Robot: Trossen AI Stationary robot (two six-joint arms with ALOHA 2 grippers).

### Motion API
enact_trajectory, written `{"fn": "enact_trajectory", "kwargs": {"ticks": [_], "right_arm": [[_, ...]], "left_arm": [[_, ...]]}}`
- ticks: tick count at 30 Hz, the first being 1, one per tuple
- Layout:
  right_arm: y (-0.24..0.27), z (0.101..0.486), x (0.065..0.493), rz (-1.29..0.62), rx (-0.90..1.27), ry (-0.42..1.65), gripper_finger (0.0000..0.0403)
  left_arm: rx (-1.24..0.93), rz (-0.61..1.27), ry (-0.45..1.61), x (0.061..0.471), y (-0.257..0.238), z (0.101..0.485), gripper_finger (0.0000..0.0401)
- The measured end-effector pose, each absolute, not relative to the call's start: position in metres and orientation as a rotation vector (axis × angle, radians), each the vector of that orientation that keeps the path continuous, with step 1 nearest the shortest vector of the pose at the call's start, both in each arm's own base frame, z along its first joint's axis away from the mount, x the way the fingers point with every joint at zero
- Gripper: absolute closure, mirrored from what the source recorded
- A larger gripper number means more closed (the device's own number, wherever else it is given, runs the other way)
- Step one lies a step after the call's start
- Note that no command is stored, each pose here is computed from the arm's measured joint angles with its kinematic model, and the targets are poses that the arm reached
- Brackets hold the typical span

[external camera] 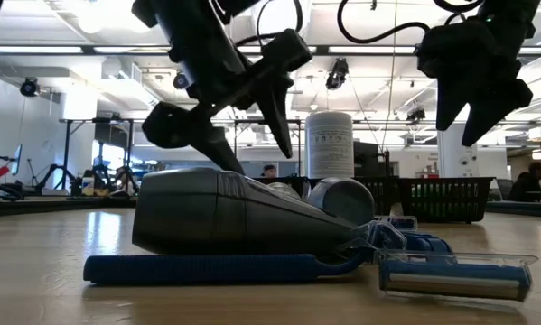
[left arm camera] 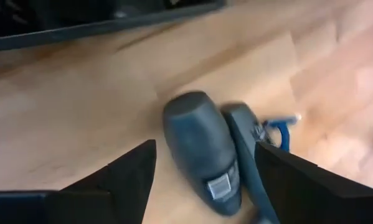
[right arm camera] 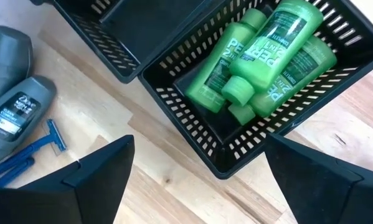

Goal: Pick & Place Travel size toiletries
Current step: Put the gray deodorant into the middle left black bin

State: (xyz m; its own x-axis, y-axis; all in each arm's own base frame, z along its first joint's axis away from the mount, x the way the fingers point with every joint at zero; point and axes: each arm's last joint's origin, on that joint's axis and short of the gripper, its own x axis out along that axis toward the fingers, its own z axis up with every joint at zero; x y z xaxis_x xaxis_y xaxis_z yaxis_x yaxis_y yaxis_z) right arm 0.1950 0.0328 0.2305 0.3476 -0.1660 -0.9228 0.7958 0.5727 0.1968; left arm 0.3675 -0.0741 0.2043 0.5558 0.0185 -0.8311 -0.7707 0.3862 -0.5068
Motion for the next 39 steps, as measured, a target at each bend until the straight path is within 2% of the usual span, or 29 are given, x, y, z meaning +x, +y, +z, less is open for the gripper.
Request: {"fn": "enact_trajectory", "kwargs": {"ticks": [5,15,23,27,34,39], "right_arm": [[0.033,0.23,0.195,-0.689,0.708,1.042,0.0066],[0.033,0.229,0.194,-0.674,0.677,1.057,0.0083],[0.032,0.225,0.192,-0.679,0.67,1.072,0.0076],[0.032,0.223,0.191,-0.68,0.669,1.079,0.0061],[0.032,0.223,0.192,-0.67,0.66,1.079,0.0044],[0.032,0.228,0.192,-0.639,0.638,1.072,0.0052]], "left_arm": [[-1.111,0.715,0.762,0.369,-0.09,0.193,0.0132],[-1.149,0.771,0.785,0.387,-0.1,0.169,0.0133],[-1.058,0.85,0.872,0.408,-0.106,0.157,0.0133],[-0.96,0.805,0.932,0.414,-0.107,0.161,0.0138],[-0.9,0.767,0.973,0.414,-0.1,0.177,0.0183],[-0.91,0.675,0.946,0.398,-0.095,0.225,0.0183]]}}
